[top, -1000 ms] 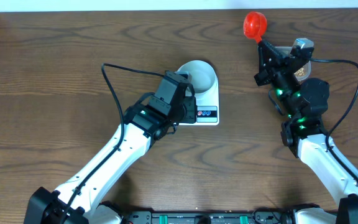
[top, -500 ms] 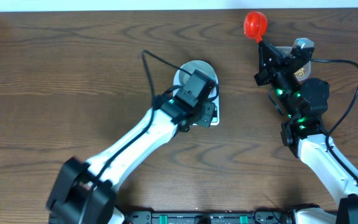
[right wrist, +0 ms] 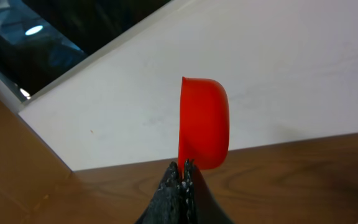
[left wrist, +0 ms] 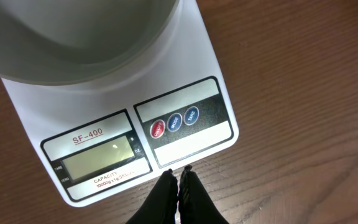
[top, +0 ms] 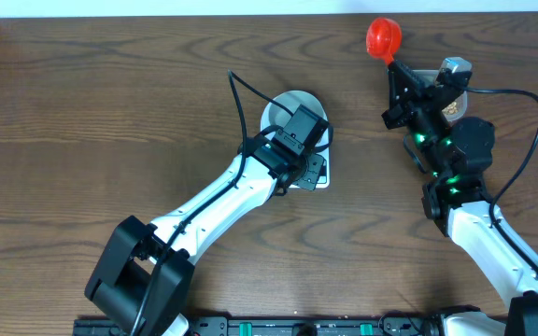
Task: Scoop item into bowl and weigh 50g on scale
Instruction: 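Move the left gripper over the scale's buttons while right holds scoop up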
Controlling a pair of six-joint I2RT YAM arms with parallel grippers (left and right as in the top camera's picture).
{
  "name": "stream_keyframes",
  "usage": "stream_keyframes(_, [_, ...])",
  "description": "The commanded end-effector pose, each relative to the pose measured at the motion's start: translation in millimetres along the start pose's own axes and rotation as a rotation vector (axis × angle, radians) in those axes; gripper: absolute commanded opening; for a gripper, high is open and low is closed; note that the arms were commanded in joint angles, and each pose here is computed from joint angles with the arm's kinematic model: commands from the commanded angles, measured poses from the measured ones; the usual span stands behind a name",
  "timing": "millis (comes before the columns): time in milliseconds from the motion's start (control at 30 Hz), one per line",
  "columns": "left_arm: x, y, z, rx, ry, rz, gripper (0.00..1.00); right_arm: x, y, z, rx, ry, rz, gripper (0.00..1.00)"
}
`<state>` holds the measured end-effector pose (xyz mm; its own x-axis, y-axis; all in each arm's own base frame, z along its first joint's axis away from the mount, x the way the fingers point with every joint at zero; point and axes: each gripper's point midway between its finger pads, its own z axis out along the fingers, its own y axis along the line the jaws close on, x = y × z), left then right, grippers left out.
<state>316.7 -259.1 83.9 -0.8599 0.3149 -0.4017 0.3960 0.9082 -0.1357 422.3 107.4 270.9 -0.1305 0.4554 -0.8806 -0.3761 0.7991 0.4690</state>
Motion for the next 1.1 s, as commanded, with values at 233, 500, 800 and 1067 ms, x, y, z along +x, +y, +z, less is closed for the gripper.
stream_keyframes(233, [-16,0,-6,-0.012,-0.055,0.015,0.07,-4,-4,2,0.019,0.002,-0.016,0.01])
stream_keyframes(500, [-16,0,4,-0.014,-0.047,0.015,0.07,-2,-5,2,0.022,0.007,-0.015,0.01])
stream_keyframes(800, [-10,3,19,-0.031,-0.017,0.033,0.07,-2,-5,2,0.022,0.007,-0.015,0.01])
stream_keyframes(1067, [-11,18,21,-0.108,-0.035,0.062,0.07,-2,-5,2,0.022,0.007,-0.015,0.01])
